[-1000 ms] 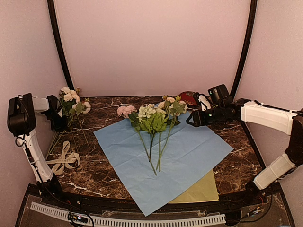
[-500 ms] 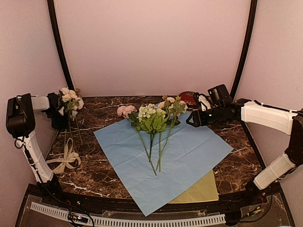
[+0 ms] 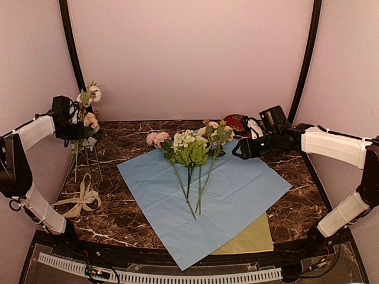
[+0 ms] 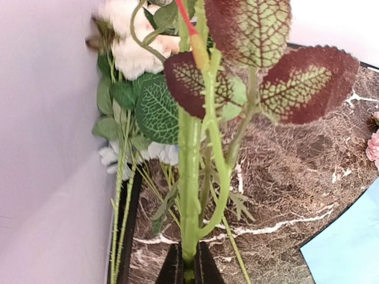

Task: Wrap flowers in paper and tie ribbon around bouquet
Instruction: Pick up the fake flower from the corner of the board, then place the fake flower on the flattened wrapping paper.

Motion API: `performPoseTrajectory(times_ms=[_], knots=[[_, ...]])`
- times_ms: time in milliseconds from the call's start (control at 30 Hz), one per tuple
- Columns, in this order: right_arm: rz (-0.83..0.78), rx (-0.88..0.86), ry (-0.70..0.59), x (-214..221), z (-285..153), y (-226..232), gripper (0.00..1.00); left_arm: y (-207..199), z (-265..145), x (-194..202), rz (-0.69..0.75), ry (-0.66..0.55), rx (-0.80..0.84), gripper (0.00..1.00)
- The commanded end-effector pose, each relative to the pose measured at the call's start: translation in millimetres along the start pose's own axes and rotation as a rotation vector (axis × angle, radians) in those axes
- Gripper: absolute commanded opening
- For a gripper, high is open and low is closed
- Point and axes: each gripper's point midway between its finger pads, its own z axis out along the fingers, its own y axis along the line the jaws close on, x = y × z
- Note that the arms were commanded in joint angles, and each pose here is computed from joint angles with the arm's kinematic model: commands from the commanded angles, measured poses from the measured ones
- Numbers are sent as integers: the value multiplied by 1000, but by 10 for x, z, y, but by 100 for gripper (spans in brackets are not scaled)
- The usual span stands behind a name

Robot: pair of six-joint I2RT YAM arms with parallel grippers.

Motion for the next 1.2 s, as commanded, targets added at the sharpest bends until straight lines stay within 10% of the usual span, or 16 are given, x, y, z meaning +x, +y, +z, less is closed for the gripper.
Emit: performPoseTrajectory(times_ms=[0,200,533,967,1167], knots=[[-10,-15,-37,-128,-70,92,56,27,-461,-386,92,-208,-140,0],[-7,-18,-53,-167,-108,115,56,-426,-1091,-665,-151,-366,71,0],[5,-72,-66,-174,-85,362,56,-2411,-1265,227,-546,-173,640,0],[61,-15,-2,342,8,489,56,-4013,-956,1155,-517,94,811,0],[86,9,23,549,34,417,56,-4614,-1157,1161,-309,20,863,0]])
